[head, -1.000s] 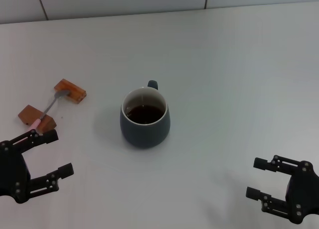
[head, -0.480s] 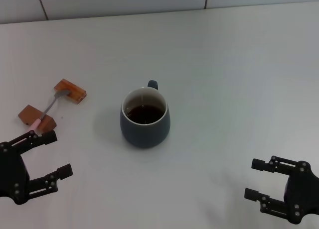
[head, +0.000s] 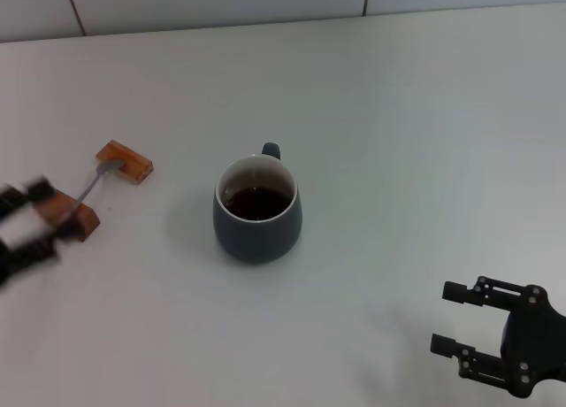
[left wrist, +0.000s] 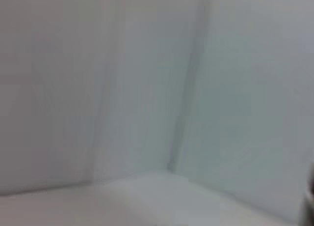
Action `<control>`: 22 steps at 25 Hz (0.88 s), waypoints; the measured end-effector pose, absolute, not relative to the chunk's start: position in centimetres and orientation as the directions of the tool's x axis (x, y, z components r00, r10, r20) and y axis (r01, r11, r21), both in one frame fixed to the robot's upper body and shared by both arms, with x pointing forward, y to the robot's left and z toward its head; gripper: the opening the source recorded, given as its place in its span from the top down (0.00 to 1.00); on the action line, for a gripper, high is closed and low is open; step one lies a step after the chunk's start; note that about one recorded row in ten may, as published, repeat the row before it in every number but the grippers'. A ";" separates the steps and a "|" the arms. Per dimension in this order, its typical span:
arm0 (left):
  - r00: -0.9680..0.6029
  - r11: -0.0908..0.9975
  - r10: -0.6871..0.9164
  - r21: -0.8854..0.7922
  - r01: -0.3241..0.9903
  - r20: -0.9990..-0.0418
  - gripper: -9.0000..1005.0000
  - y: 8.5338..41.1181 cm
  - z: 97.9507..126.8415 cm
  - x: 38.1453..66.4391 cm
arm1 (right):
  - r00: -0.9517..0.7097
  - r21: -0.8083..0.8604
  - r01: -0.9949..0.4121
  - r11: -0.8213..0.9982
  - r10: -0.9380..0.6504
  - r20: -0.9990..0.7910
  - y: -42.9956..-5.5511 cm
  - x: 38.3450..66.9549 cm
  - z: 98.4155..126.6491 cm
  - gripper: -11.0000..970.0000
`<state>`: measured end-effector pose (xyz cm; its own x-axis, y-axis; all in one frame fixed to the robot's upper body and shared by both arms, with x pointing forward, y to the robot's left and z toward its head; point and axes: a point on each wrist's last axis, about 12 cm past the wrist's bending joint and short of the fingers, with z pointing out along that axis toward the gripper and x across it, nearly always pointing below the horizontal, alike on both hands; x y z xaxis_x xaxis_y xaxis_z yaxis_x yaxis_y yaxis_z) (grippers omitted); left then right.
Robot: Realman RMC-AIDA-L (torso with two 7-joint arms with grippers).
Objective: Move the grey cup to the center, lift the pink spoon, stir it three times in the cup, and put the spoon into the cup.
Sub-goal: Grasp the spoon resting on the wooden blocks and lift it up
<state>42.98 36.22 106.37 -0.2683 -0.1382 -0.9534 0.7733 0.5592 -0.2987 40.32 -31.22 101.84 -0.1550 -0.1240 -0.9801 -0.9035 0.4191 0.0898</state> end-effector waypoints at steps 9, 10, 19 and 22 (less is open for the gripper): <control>-0.450 0.394 -0.734 -0.858 0.329 -0.509 0.22 41.3 107.5 43.9 | -0.150 0.086 -0.907 0.413 -0.125 -0.981 -31.3 40.6 102.0 0.32; -0.456 0.254 -0.828 -0.943 0.216 -0.327 0.22 41.8 106.9 43.4 | -0.151 0.087 -0.907 0.412 -0.124 -0.981 -31.3 40.6 102.1 0.32; -0.409 0.052 -0.911 -0.998 0.034 -0.061 0.23 40.9 104.4 41.4 | -0.161 0.101 -0.909 0.405 -0.116 -0.980 -31.4 40.9 102.3 0.32; -0.379 0.006 -0.925 -1.000 -0.017 0.001 0.23 39.9 103.1 40.4 | -0.166 0.106 -0.909 0.403 -0.115 -0.979 -31.3 41.0 102.4 0.32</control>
